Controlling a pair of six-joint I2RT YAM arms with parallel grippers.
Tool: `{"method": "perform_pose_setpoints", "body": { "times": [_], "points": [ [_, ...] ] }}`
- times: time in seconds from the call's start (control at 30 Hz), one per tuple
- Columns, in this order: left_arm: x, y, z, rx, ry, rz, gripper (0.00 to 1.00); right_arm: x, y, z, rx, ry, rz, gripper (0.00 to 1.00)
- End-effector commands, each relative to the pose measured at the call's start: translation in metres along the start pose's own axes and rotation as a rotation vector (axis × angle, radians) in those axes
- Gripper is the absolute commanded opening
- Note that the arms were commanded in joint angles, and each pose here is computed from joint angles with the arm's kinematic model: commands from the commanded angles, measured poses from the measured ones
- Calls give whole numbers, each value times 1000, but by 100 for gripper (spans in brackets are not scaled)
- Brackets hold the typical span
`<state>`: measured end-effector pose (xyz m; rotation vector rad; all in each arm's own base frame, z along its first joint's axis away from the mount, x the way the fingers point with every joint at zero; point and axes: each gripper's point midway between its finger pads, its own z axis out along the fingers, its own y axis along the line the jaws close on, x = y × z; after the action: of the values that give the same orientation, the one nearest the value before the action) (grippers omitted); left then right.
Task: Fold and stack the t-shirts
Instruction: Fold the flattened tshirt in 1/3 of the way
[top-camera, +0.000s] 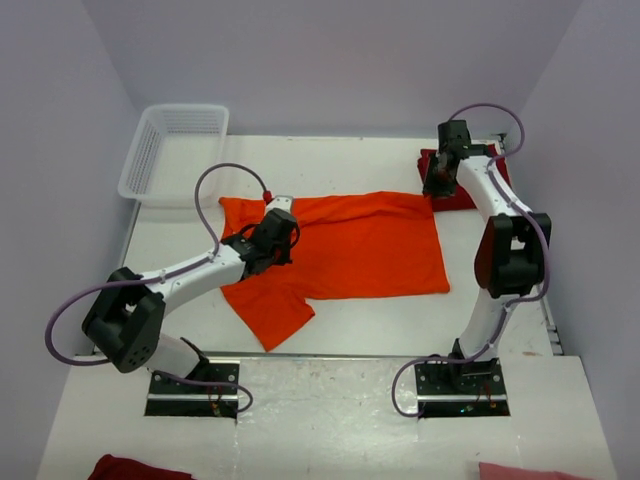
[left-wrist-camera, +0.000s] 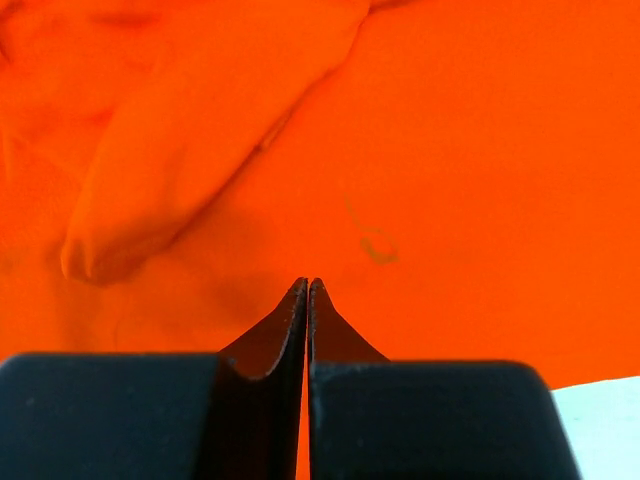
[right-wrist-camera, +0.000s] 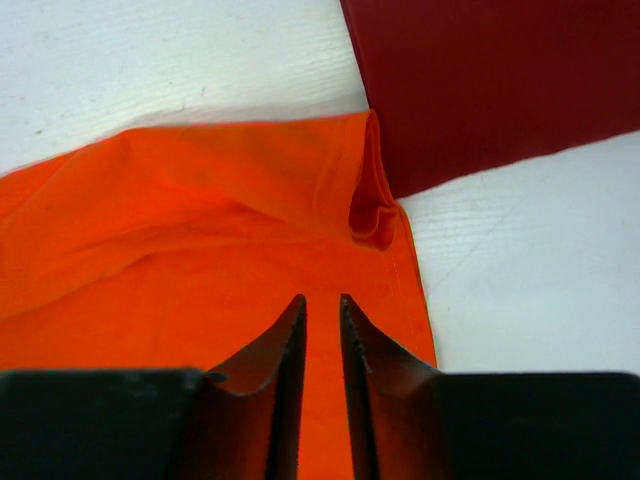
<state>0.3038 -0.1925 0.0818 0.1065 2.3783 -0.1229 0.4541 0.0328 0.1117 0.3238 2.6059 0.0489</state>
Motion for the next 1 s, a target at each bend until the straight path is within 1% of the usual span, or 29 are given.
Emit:
{"method": "perform_pose_setpoints", "body": {
  "times": [0.0,0.07,0.13,0.23,0.37,0.6,0.7,0.8,0.83,0.97],
  "points": [
    [26,5,1,-17,48,-44,0,-22,11,-59,-64,-157,13,18],
    [33,4,3,-13,62,-48,0,-26,15,-81,-91,-205,10,13],
    [43,4,5,-6,82,-52,0,-25,17,-91,-106,-220,10,6],
    [56,4,6,4,104,-60,0,-25,22,-105,-128,-241,8,3],
    [75,8,5,5,141,-77,0,-21,25,-110,-126,-240,-2,2],
    [122,24,-3,-21,241,-137,0,-14,26,-113,-123,-238,-5,2],
    [143,27,-11,-26,291,-202,0,-12,27,-115,-127,-236,-9,2],
    [155,29,-21,-17,315,-231,0,-11,28,-114,-128,-232,-10,2],
    [156,27,-25,-9,311,-229,0,-10,28,-113,-127,-228,-11,2],
    [153,39,-45,-51,285,-238,0,-3,27,-100,-115,-196,-9,2]
  ]
}}
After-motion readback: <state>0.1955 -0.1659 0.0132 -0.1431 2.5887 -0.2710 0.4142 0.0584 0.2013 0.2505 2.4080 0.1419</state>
